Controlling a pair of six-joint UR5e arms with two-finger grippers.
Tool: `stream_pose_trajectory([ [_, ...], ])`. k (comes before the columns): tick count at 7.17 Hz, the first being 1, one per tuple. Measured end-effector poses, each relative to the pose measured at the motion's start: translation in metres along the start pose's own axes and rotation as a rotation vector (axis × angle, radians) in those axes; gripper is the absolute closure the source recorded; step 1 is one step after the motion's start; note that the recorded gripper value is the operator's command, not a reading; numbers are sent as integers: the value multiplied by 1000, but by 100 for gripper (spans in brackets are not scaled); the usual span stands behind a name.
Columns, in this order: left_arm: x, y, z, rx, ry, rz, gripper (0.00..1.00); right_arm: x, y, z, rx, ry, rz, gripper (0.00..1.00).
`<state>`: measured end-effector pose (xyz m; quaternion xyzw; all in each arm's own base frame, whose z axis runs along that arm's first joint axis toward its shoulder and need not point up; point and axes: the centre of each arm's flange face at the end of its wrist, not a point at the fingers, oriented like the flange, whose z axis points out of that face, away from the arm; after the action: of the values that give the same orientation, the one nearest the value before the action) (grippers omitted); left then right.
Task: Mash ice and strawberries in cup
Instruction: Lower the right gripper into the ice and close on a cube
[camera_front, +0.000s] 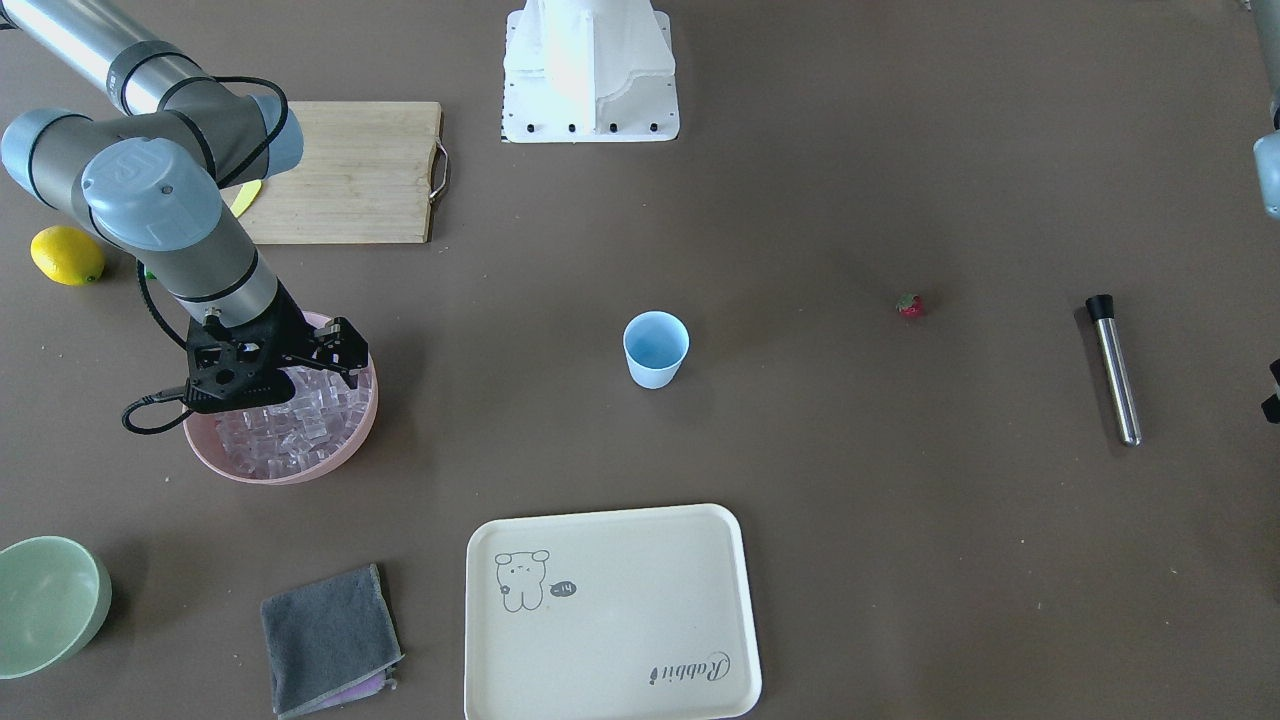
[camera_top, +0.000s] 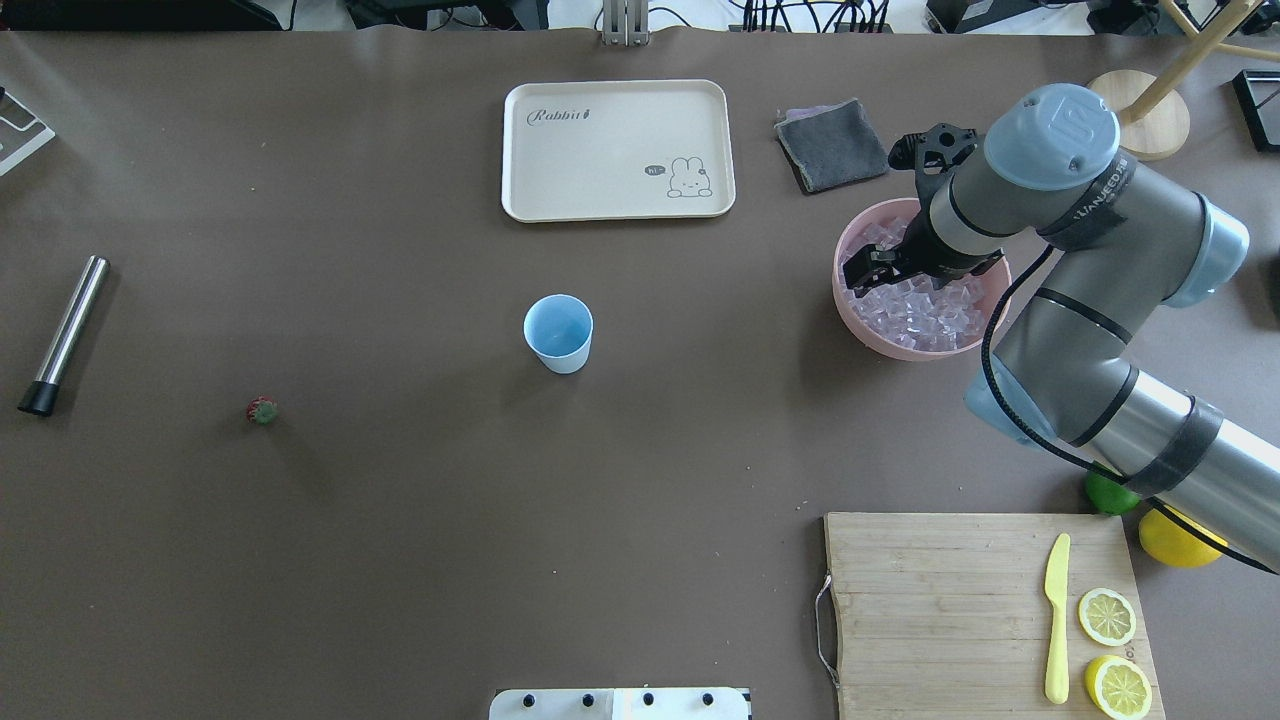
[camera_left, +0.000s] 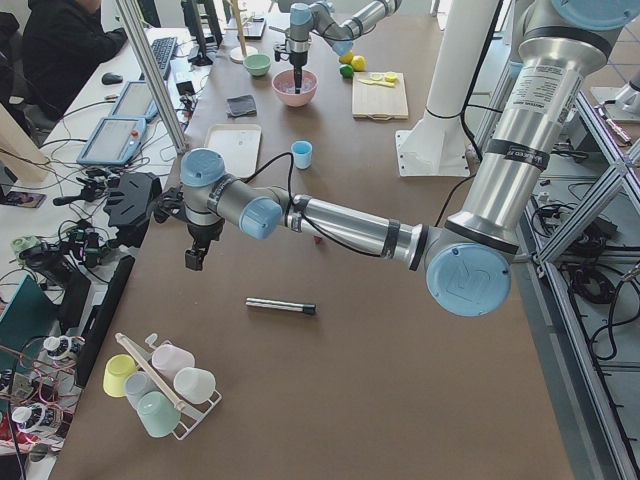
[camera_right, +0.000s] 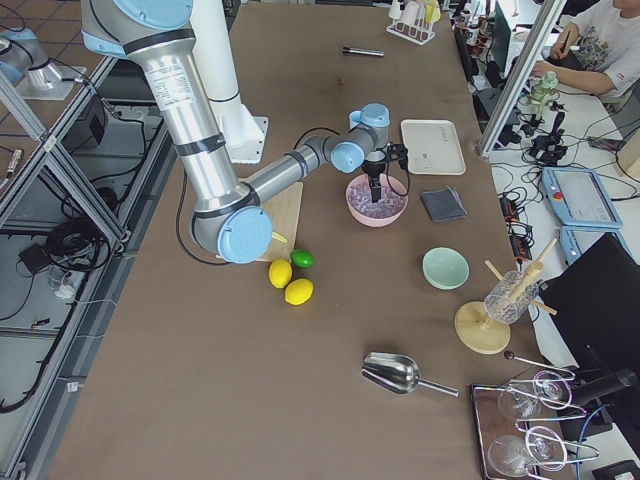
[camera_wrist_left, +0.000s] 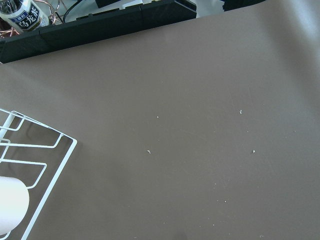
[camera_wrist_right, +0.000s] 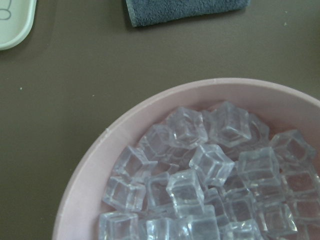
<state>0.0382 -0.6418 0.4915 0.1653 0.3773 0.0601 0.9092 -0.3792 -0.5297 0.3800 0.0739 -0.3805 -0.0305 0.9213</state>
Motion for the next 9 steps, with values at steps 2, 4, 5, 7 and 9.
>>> stream_pose_trajectory([
  [2, 1, 1, -1, 2, 1, 1, 3, 4, 0, 8, -10, 11, 0, 1],
  [4, 1, 0, -1, 2, 1, 1, 3, 4, 0, 9, -12, 12, 2, 3],
  [5, 1, 0, -1, 2, 1, 1, 3, 3, 0, 8, -10, 9, 3, 14],
  [7, 1, 0, -1, 3, 1, 1, 3, 2, -1, 5, -7, 4, 0, 22],
  [9, 1, 0, -1, 2, 1, 1, 3, 2, -1, 5, -7, 6, -6, 22],
])
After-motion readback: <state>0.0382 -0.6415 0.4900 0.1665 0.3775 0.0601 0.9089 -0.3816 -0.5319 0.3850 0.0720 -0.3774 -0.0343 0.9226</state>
